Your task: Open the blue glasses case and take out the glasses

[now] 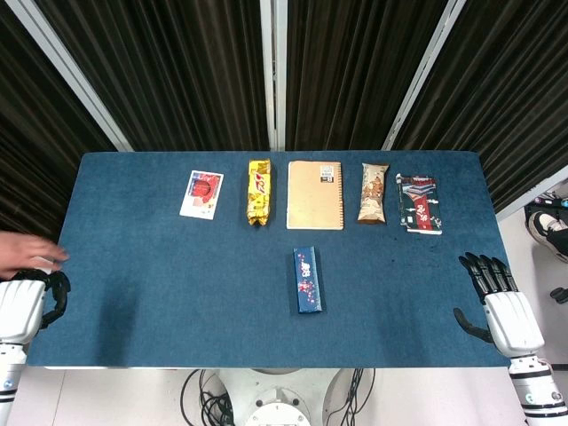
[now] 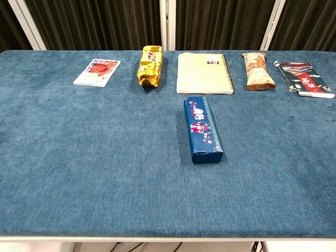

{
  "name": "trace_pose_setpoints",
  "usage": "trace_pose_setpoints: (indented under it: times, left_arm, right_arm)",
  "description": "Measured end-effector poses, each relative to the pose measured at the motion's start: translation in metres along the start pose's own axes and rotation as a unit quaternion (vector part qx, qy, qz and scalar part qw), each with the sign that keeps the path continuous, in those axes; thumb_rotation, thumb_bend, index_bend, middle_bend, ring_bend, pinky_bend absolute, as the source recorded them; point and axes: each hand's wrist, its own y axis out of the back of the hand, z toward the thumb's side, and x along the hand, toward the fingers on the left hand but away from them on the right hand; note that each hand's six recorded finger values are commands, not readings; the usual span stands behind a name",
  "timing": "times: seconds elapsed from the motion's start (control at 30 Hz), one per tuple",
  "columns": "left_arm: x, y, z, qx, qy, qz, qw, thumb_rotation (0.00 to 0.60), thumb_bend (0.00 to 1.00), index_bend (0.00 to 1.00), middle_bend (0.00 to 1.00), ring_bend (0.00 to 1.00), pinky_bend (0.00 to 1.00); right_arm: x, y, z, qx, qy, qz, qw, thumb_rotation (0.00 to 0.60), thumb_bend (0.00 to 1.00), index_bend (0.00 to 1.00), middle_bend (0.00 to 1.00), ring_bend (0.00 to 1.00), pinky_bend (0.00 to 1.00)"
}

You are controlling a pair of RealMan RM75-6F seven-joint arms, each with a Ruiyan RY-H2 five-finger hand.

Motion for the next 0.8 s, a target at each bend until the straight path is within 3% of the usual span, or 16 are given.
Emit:
trace_pose_setpoints:
  times: [0.3, 0.43, 0.53, 0.67, 0.8]
  left_arm:
    - [-0.001, 0.0, 0.0, 0.001, 0.0, 0.001, 1.0, 0.6, 0.58, 0.66, 0.64, 0.45, 0.44]
    - [0.0, 0.0, 0.0, 0.003, 0.001, 0.0, 1.0, 0.6, 0.58, 0.66, 0.64, 0.45, 0.44]
    - [0.0, 0.0, 0.0, 0.002, 0.001, 0.001, 1.0, 0.6, 0.58, 0.66, 0.64, 0.45, 0.44]
    - [-0.001, 0.0, 0.0, 0.002, 0.002, 0.001, 1.0, 0.6, 0.58, 0.66, 0.64, 0.45, 0.44]
    - [0.0, 0.0, 0.0, 0.001, 0.001, 0.0, 1.0, 0.6, 0.58, 0.66, 0.64, 0.45, 0.44]
  right_arm:
    - [-0.002, -0.003, 0.002, 0.0, 0.007, 0.007, 0.9999, 0.6, 0.27, 0.0, 0.06, 0.0, 0.0]
    - [-0.01, -0.008, 0.008, -0.002, 0.021, 0.025, 0.9995, 0.6, 0.32, 0.0, 0.09, 0.0, 0.0]
    - [-0.022, -0.015, 0.016, -0.004, 0.038, 0.048, 0.9981, 0.6, 0.44, 0.0, 0.14, 0.0, 0.0]
    - [-0.045, -0.033, 0.028, -0.015, 0.055, 0.099, 0.9935, 0.6, 0.71, 0.0, 0.19, 0.0, 0.0]
    - [-0.071, -0.057, 0.042, -0.03, 0.065, 0.158, 0.9848, 0.6, 0.79, 0.0, 0.2, 0.0, 0.0]
